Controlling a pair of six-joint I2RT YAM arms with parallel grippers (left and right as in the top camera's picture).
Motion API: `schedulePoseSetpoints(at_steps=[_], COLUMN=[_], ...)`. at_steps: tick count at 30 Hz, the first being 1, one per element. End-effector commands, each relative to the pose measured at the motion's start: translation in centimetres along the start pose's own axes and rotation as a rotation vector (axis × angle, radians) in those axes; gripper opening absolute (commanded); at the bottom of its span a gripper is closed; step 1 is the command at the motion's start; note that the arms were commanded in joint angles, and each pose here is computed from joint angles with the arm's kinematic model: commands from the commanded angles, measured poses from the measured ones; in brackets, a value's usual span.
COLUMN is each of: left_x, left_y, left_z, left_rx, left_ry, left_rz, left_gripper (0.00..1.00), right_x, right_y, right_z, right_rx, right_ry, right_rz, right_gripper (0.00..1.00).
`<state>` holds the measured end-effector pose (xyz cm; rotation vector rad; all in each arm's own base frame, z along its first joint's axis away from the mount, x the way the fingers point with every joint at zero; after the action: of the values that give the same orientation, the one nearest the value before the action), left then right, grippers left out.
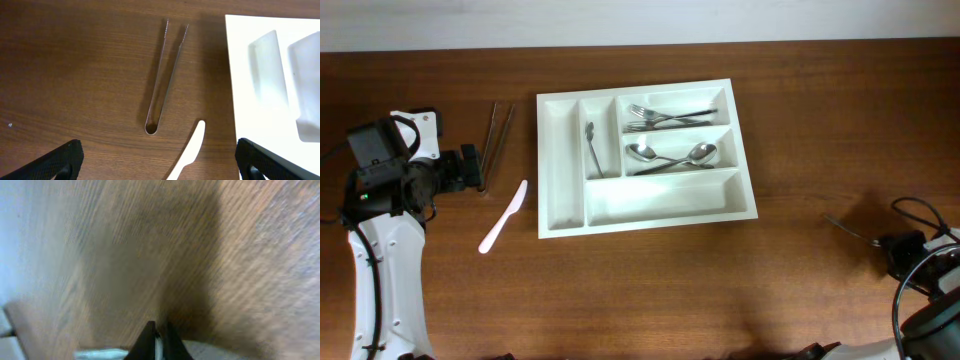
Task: Pack container
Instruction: 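Move the right gripper down onto the last spoon and close on it, then lift the spoon with the right gripper and swing it over the tray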
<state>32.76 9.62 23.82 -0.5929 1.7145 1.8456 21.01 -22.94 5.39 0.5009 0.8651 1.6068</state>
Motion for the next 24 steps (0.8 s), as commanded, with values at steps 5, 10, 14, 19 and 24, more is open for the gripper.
schedulePoseSetpoints(at_steps=[5, 10, 14, 19, 24], left_x=[-0.6, -0.6, -0.6, -0.6, -0.6], left_y=[0.3, 0.3, 0.3, 0.3, 0.3], left_z=[0.2, 0.2, 0.2, 0.2, 0.2], left_rx=[0.002, 0.002, 0.002, 0.002, 0.002], left_ry=[-0.014, -0.014, -0.014, -0.014, -0.014], left_rz=[-0.021, -0.021, -0.021, -0.021, -0.021], left_gripper=[0.99, 0.99, 0.99, 0.99, 0.99], right_x=[-0.2, -0.9, -0.3, 2.9, 8.5], right_y=[0.3, 3.0, 5.2, 6.5, 4.8], right_z=[3.0, 7.6, 12.2, 18.2, 23.3], right_rx=[-0.197, -0.368, -0.456, -0.5, -0.525], right_ry=[0.042, 0.095, 0.168, 0.293, 0.479], right_rz=[0.057, 0.049, 0.047, 0.068, 0.116], right_gripper=[0.04, 0.04, 0.04, 0.04, 0.04])
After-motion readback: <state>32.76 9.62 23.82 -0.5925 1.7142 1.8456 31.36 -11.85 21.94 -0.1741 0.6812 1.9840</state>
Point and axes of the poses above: each gripper's point midway between its finger pads, its own y axis back along the fingers, its own z axis along the line the jaws close on, x = y × z, the point moved 7 cm from there along y, back along the fingers, and after that the axes turned 11 degrees about -y, right-handed, at the moved point
